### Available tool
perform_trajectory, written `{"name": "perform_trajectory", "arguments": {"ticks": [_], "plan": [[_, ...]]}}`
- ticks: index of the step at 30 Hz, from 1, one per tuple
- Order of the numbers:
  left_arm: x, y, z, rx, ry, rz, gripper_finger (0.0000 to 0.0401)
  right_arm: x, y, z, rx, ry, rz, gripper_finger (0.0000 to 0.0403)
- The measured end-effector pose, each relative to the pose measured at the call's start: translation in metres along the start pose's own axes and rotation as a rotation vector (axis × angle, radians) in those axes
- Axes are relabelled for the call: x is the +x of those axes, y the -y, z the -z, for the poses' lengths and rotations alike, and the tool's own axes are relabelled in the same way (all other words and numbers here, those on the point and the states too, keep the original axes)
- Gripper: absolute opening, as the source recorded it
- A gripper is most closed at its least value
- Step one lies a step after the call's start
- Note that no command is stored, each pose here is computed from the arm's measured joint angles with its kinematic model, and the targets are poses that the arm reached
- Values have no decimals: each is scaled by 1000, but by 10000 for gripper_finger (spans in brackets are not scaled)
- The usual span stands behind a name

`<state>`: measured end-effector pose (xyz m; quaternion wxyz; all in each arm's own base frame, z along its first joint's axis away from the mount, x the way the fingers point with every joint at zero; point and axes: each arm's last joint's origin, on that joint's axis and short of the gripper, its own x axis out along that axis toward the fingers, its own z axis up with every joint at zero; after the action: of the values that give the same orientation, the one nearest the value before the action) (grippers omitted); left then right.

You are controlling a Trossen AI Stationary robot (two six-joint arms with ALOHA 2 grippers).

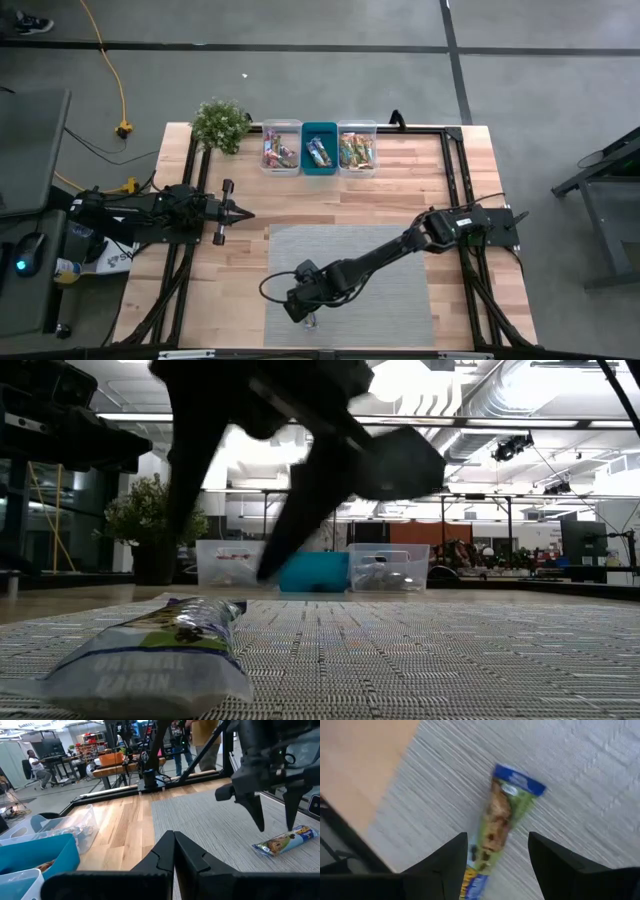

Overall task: Pick and place Granola Bars by type
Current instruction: Put the blue granola bar into the blue bin

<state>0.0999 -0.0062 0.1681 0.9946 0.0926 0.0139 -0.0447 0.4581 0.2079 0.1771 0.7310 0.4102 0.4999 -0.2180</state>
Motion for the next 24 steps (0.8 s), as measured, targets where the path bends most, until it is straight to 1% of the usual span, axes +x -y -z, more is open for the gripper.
{"name": "perform_trajectory", "arguments": {"ticks": [2, 10, 13, 21, 24], "plan": [[0, 0, 0, 0, 0, 0, 1, 6, 4, 3, 6, -21, 9, 193], [0, 0, 0, 0, 0, 0, 1, 25, 10, 8, 45, -37, -52, 193], [0, 0, 0, 0, 0, 0, 1, 26, 9, 7, 51, -36, -74, 193], [0, 0, 0, 0, 0, 0, 1, 27, 8, 6, 36, -26, -81, 192], [0, 0, 0, 0, 0, 0, 1, 27, 8, 6, 34, -26, -79, 184]]}}
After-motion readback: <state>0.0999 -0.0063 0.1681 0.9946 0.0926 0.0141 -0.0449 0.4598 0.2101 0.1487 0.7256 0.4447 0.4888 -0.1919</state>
